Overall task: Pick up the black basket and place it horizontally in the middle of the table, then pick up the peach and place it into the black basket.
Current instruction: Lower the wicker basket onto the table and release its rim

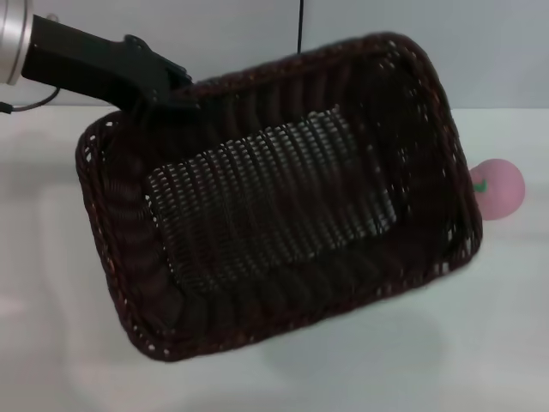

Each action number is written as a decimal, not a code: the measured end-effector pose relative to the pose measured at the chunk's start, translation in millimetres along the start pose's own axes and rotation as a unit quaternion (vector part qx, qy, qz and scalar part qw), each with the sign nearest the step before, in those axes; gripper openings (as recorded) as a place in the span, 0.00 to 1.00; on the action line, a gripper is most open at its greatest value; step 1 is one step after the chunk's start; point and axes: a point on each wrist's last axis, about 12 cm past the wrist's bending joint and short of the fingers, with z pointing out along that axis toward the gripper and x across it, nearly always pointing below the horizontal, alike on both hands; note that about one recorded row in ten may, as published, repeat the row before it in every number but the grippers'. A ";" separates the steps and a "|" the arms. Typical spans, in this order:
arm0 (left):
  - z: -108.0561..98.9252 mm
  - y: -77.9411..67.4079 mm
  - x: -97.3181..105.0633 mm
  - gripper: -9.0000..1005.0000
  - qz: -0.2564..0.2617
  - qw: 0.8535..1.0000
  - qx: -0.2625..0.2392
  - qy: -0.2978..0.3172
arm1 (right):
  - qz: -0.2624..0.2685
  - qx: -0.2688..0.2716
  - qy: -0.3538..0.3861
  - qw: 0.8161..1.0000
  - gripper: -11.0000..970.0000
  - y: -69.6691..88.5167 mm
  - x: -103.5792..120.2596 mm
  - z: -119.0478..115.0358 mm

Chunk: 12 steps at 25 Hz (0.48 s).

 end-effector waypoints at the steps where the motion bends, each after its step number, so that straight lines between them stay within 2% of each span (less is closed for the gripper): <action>1: 0.0 0.0 0.0 0.19 0.000 1.000 0.000 0.000 | 0.000 0.000 0.000 1.000 0.72 0.0 0.0 0.0; 2: 4.7 -2.4 -1.0 0.19 0.019 1.000 0.023 0.007 | 0.001 0.000 -0.001 1.000 0.72 0.1 0.1 -0.3; 12: 27.1 -2.9 2.3 0.20 0.056 0.996 0.068 0.028 | 0.010 0.002 0.001 1.000 0.72 0.9 4.1 -2.7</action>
